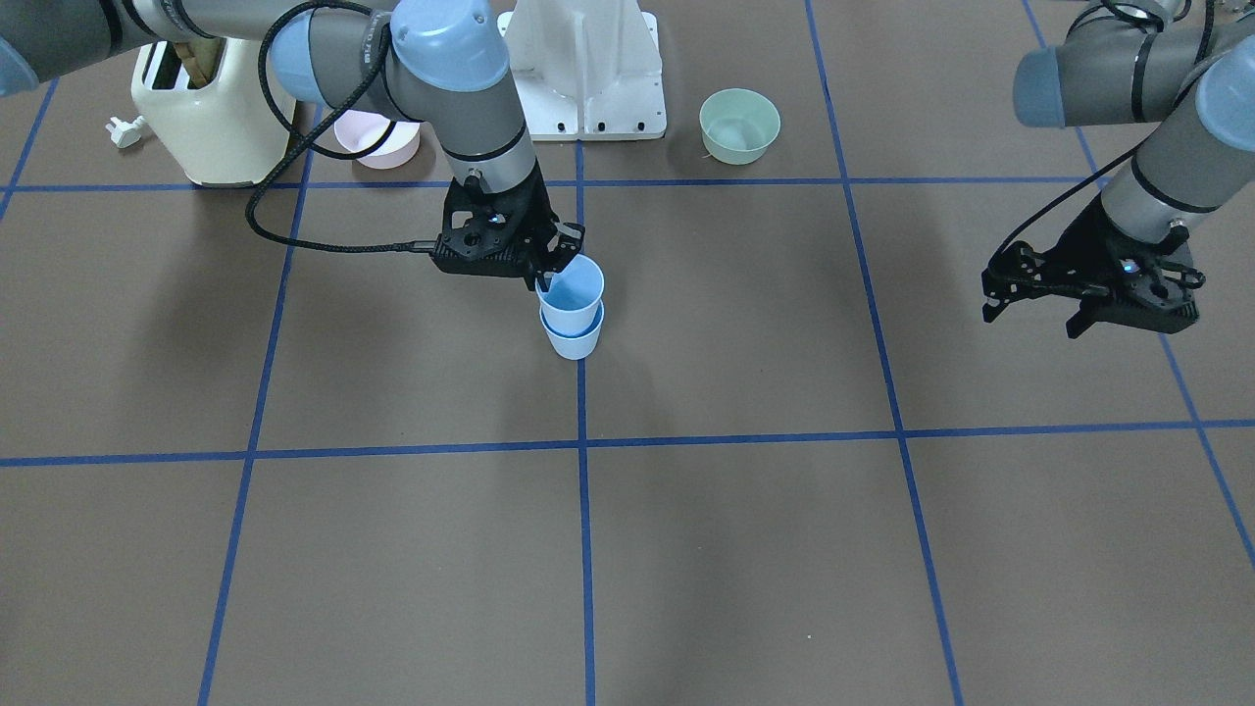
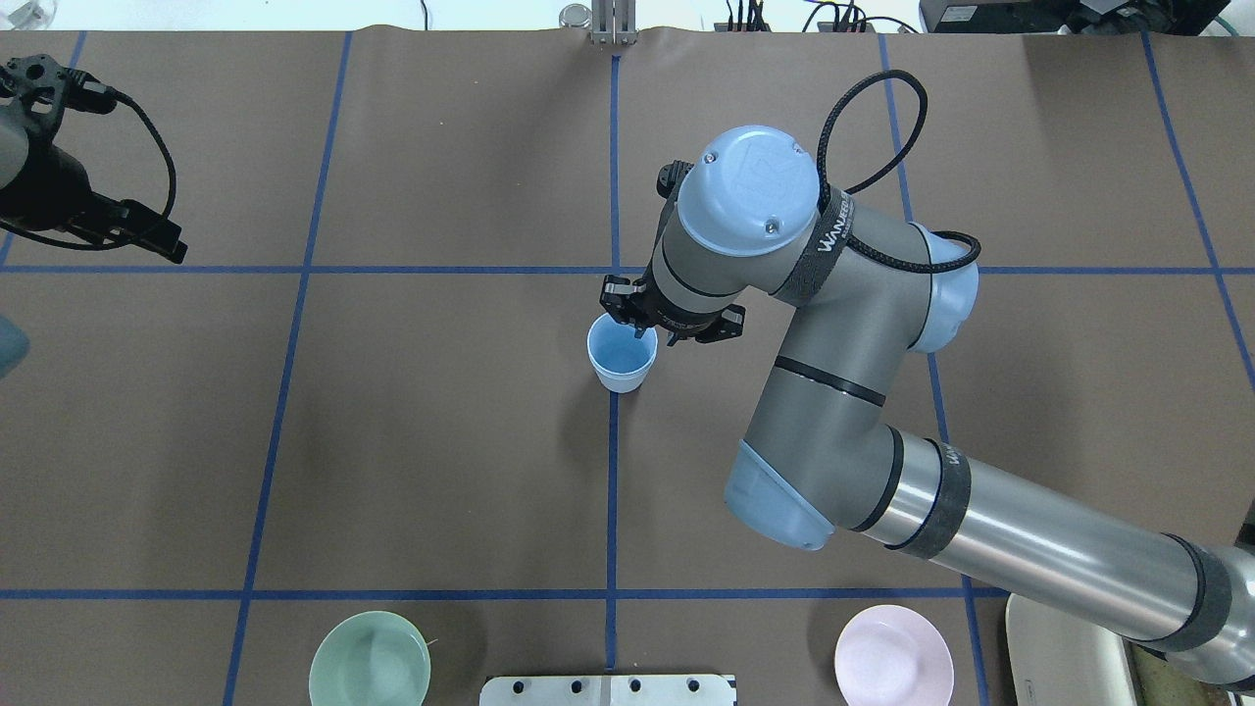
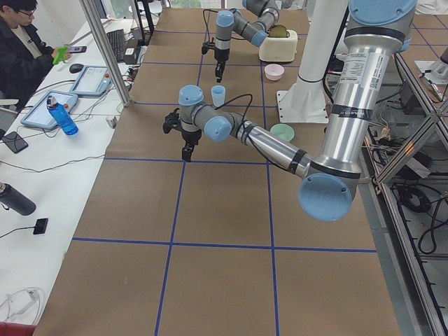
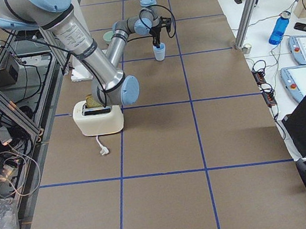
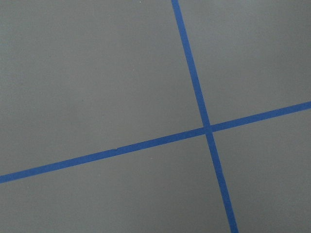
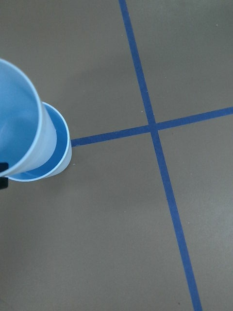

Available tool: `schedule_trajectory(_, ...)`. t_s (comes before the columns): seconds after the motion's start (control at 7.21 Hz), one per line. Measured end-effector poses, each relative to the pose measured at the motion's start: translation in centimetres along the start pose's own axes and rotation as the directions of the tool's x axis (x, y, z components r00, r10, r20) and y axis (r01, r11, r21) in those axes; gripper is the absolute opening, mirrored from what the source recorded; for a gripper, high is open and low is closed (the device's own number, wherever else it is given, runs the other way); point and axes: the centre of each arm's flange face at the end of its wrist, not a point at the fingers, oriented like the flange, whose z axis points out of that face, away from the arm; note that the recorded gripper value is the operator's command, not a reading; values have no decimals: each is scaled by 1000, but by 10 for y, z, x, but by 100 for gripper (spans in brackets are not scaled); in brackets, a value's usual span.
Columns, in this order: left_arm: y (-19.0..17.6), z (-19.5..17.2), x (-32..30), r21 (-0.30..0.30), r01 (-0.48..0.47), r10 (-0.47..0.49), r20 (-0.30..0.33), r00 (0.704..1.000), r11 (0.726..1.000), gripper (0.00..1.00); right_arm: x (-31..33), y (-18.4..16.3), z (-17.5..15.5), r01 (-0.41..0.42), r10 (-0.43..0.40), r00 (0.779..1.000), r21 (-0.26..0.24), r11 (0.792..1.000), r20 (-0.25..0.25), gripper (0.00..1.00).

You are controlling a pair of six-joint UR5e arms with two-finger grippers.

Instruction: Stack blue cups with both arms

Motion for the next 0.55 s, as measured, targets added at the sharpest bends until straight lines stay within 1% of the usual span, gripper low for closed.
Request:
schedule_trajectory(0.14, 0, 0, 0, 1, -1, 1, -1, 1000, 1000, 99, 0, -2, -1, 1, -1, 1000, 11, 1000, 1, 100)
schedule_trajectory(0.28, 0, -1, 0, 1, -6, 6, -2, 1000, 1000, 99, 6, -15, -8, 5, -5, 1000, 22, 1000, 3, 100)
schedule_trajectory(0.42, -1, -3, -5, 3, -20, 20, -1, 1000, 1000, 99, 31, -52, -22, 35, -35, 999, 29, 999, -6, 100)
schedule_trajectory(0.55, -4, -8, -22, 9, -41, 41, 10, 999, 999, 98, 87, -110, -40, 109, -109, 994, 23, 994, -29, 100)
